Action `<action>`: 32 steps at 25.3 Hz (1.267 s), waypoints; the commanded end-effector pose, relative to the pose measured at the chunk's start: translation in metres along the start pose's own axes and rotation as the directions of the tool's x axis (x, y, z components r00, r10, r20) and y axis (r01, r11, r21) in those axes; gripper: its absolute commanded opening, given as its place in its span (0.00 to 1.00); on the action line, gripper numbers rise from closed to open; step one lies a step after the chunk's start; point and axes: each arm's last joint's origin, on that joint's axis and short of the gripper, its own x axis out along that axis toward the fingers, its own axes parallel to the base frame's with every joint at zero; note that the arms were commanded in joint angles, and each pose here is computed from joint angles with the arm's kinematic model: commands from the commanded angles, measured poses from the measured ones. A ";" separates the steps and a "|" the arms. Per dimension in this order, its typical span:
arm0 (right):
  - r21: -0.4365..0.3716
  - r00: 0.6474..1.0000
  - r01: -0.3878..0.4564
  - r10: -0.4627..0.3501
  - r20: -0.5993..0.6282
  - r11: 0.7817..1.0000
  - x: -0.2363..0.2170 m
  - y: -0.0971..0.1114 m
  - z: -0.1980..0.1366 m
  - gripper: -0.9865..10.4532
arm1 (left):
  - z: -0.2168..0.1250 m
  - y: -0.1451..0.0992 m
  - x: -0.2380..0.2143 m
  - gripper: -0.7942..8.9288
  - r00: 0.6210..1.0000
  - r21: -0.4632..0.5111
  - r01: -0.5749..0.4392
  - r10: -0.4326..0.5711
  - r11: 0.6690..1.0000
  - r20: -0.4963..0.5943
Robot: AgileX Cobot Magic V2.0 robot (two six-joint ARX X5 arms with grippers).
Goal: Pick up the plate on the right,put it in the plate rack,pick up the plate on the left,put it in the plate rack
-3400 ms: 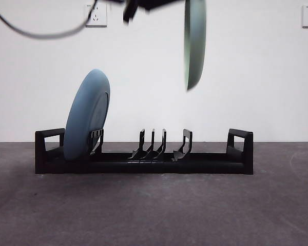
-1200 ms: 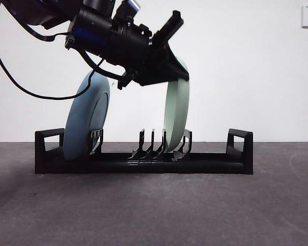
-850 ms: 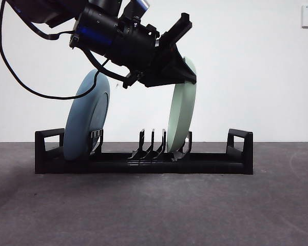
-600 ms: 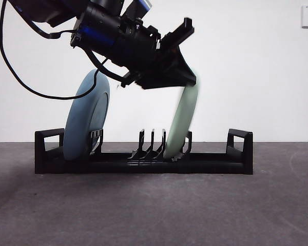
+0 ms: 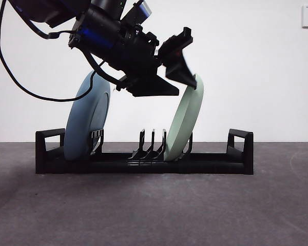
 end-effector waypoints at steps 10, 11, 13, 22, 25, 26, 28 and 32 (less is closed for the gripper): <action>-0.128 0.997 -0.009 -0.001 -0.076 0.992 0.002 -0.001 -0.008 0.08 | 0.066 -0.046 -0.099 0.07 0.989 0.288 0.029 -0.069 0.957 0.129; -0.135 0.995 -0.031 0.018 -0.096 0.990 0.002 0.000 -0.009 0.08 | 0.071 -0.048 -0.114 0.07 0.990 0.312 -0.019 -0.026 0.950 0.139; -0.136 0.990 -0.070 0.052 -0.128 0.988 0.003 0.001 -0.012 0.08 | 0.076 -0.051 -0.140 0.07 0.985 0.345 -0.129 0.079 0.930 0.154; -0.165 0.978 -0.100 0.067 -0.195 0.981 0.000 -0.001 -0.024 0.08 | 0.068 -0.040 -0.239 0.07 0.888 0.303 -0.455 0.453 0.837 0.081; -0.155 0.980 -0.097 0.068 -0.187 0.983 -0.002 -0.005 -0.039 0.08 | 0.056 -0.034 -0.261 0.07 0.869 0.283 -0.488 0.489 0.825 0.075; -0.149 0.980 -0.096 0.068 -0.185 0.984 -0.002 -0.006 -0.045 0.08 | 0.050 -0.033 -0.266 0.07 0.871 0.276 -0.488 0.484 0.828 0.088; -0.132 0.981 -0.088 0.063 -0.184 0.987 -0.003 -0.010 -0.063 0.08 | 0.032 -0.031 -0.275 0.07 0.859 0.261 -0.510 0.500 0.820 0.110; -0.112 0.979 -0.083 0.060 -0.196 0.990 -0.005 -0.017 -0.095 0.08 | -0.009 -0.027 -0.285 0.07 0.845 0.218 -0.534 0.520 0.817 0.124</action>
